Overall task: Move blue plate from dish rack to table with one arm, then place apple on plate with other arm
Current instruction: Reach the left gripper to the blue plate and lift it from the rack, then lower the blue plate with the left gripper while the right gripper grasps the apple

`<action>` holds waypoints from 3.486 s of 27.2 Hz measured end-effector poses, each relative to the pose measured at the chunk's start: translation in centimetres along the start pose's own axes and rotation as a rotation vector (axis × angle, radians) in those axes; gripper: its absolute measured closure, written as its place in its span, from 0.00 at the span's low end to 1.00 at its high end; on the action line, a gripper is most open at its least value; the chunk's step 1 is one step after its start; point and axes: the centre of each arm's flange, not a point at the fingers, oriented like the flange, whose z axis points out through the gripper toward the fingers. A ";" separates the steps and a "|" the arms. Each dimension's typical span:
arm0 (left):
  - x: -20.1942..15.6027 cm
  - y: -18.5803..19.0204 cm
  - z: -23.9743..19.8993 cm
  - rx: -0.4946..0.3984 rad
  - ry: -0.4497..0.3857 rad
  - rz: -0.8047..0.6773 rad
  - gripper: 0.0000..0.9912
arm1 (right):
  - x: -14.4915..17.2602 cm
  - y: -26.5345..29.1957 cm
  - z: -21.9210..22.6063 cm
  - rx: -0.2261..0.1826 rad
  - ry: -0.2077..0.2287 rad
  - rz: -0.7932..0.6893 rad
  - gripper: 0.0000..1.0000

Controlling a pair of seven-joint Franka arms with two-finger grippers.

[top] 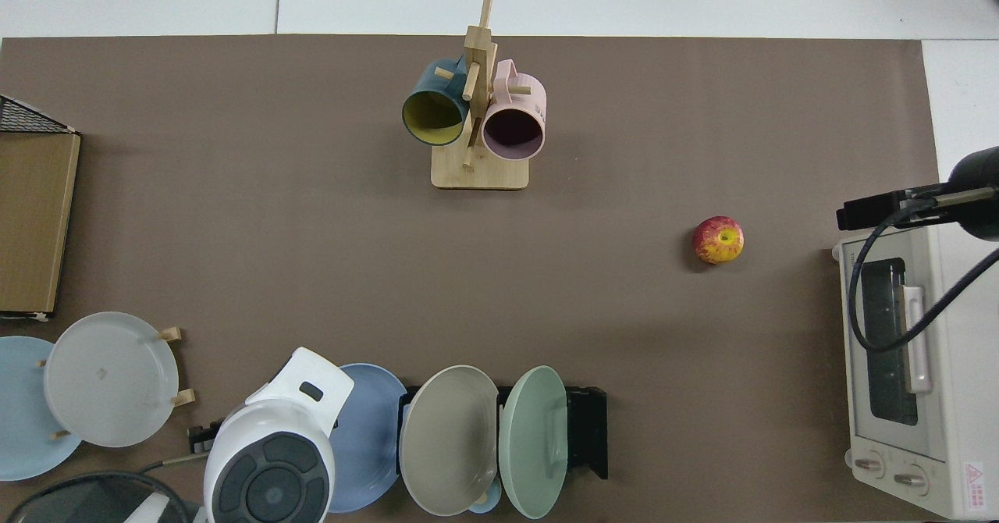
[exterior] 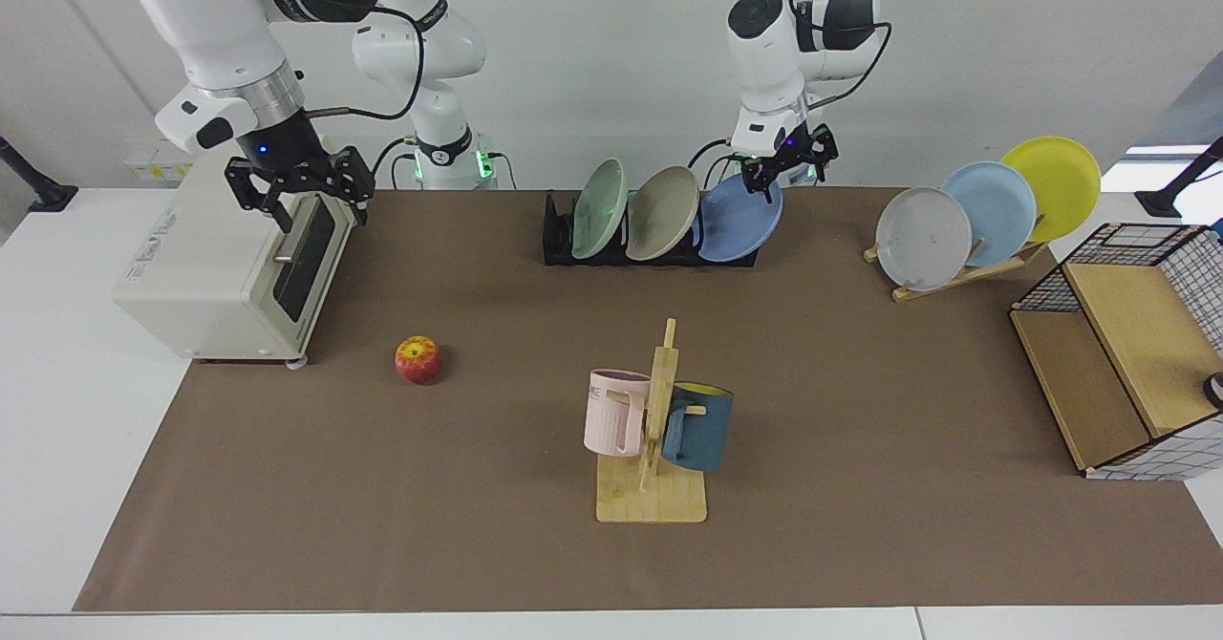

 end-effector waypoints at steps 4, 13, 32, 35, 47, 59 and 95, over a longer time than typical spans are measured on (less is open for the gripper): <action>-0.8 0.6 1.1 0.015 -0.014 0.019 0.01 | 0.0 0.0 0.0 0.000 0.000 0.000 0.00; -2.1 1.6 2.3 0.017 -0.036 0.052 0.24 | 0.0 0.0 0.0 0.000 0.000 0.000 0.00; -3.7 3.3 1.0 0.078 0.029 0.113 0.92 | 0.0 0.0 0.0 0.000 0.000 0.000 0.00; -4.2 3.6 -0.3 0.112 0.048 0.107 0.92 | 0.0 0.0 0.0 0.000 0.000 0.000 0.00; -2.7 2.4 -5.5 0.122 0.067 0.046 0.92 | 0.0 -0.8 0.1 0.002 -0.002 -0.012 0.00; 8.8 -1.2 -8.7 -0.067 0.156 -0.046 0.92 | -0.8 -2.0 7.7 0.007 -0.060 -0.024 0.00; 11.6 14.2 4.7 -0.647 -0.062 -0.196 0.82 | 2.5 -2.3 27.8 -0.025 -0.083 0.040 0.00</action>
